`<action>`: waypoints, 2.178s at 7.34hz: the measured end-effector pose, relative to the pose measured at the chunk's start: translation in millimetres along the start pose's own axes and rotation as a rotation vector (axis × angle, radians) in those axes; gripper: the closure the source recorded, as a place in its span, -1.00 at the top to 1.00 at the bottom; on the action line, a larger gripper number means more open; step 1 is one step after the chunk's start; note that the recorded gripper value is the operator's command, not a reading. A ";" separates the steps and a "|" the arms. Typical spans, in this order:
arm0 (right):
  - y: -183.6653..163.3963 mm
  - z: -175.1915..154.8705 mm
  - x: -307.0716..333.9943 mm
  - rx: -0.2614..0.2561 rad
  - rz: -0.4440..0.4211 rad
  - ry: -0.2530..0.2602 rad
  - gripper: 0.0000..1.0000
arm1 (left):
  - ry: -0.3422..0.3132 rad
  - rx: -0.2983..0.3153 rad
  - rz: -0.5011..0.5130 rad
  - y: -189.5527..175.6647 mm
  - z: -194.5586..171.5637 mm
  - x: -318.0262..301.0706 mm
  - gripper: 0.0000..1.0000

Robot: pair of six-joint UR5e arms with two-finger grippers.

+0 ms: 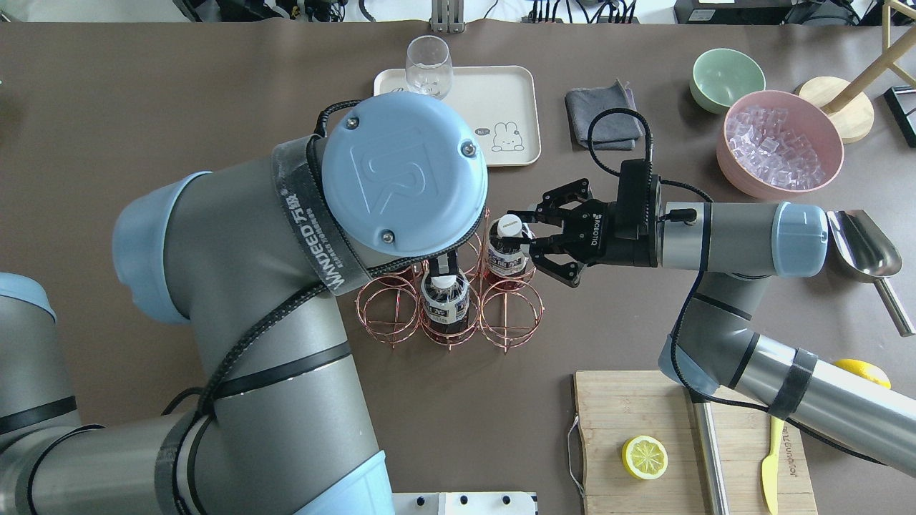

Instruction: Take tea from basket to plate

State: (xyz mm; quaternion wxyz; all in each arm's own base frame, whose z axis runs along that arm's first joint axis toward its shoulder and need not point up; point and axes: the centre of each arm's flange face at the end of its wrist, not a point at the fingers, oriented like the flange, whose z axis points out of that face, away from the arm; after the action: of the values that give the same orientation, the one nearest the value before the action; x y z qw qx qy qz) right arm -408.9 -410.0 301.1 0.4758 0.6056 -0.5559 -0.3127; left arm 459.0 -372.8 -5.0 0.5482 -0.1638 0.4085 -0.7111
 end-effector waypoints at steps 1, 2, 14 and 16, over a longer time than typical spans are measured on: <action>-2.2 -2.5 -1.6 -0.007 0.003 0.003 -1.00 | 0.000 0.002 0.000 -1.0 0.7 -0.1 -1.00; -4.6 -4.0 -2.9 -0.007 0.004 0.003 -1.00 | 0.000 0.003 0.000 -1.3 1.0 -0.1 -1.00; -146.1 -91.7 77.8 -0.001 0.110 0.088 -1.00 | 0.009 0.001 0.008 -5.1 -1.9 5.4 -1.00; -140.4 -86.2 121.3 -0.014 0.104 0.184 -1.00 | 0.012 0.003 0.010 -6.2 -1.9 8.0 -1.00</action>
State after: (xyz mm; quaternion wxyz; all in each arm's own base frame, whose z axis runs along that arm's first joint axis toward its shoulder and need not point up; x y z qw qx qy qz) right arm -255.3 -518.0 219.9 0.5445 0.5989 -0.5383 -0.2346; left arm 450.9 -378.9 -3.3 0.5497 -0.1566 0.4117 -0.7098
